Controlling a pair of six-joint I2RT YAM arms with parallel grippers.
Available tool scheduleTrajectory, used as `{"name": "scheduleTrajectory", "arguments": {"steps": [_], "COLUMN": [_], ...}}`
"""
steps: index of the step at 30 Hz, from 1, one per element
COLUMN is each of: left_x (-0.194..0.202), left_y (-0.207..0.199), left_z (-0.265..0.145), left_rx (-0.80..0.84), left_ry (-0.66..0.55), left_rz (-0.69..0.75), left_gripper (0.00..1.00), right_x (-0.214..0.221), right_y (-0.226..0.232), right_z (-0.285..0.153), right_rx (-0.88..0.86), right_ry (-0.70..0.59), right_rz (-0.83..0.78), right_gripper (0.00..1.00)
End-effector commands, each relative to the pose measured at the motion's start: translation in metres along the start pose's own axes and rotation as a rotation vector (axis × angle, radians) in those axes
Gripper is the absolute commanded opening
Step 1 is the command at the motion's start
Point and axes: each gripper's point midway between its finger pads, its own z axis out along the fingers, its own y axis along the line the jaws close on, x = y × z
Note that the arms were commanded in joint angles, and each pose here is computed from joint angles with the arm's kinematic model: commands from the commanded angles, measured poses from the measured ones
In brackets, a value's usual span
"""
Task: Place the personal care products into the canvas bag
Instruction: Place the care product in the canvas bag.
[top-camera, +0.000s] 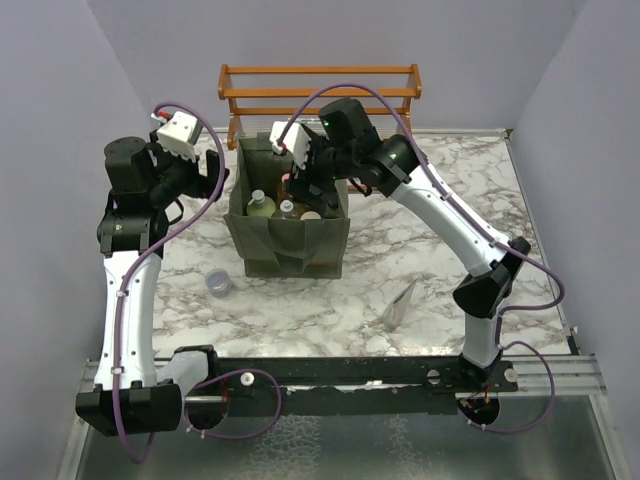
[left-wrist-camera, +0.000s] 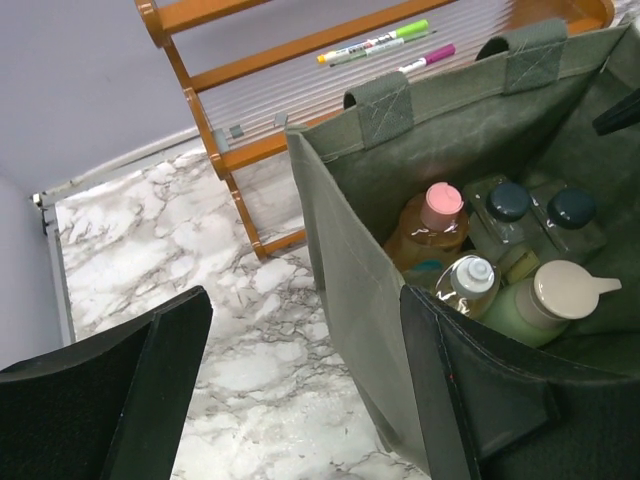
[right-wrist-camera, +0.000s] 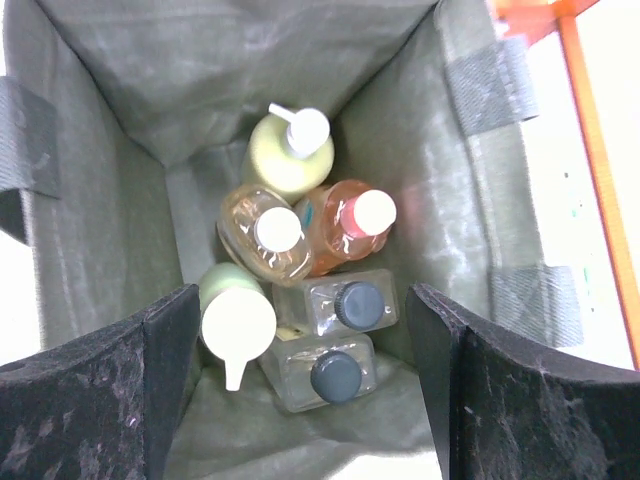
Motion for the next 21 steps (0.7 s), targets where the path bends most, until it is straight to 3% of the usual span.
{"name": "scheduleTrajectory", "arguments": {"steps": [1,12,21], "left_x": [-0.031,-0.057,-0.054], "left_y": [-0.010,-0.057,-0.103], "left_z": [-0.009,-0.007,0.010], "left_rx": [0.044,0.162,0.274], "left_ry": [-0.068,-0.070,-0.028], "left_rz": [0.047,0.123,0.205], "left_gripper": [0.80,0.80,0.82], "right_x": [-0.052,-0.071,-0.009], "right_y": [-0.013,-0.049,-0.099], "right_z": [-0.040,-0.124,-0.201], "right_rx": [0.075,0.295,0.421], "right_ry": [-0.176,-0.288,-0.286], "right_rz": [0.026,0.067,0.171], "right_gripper": [0.83,0.83,0.83]}}
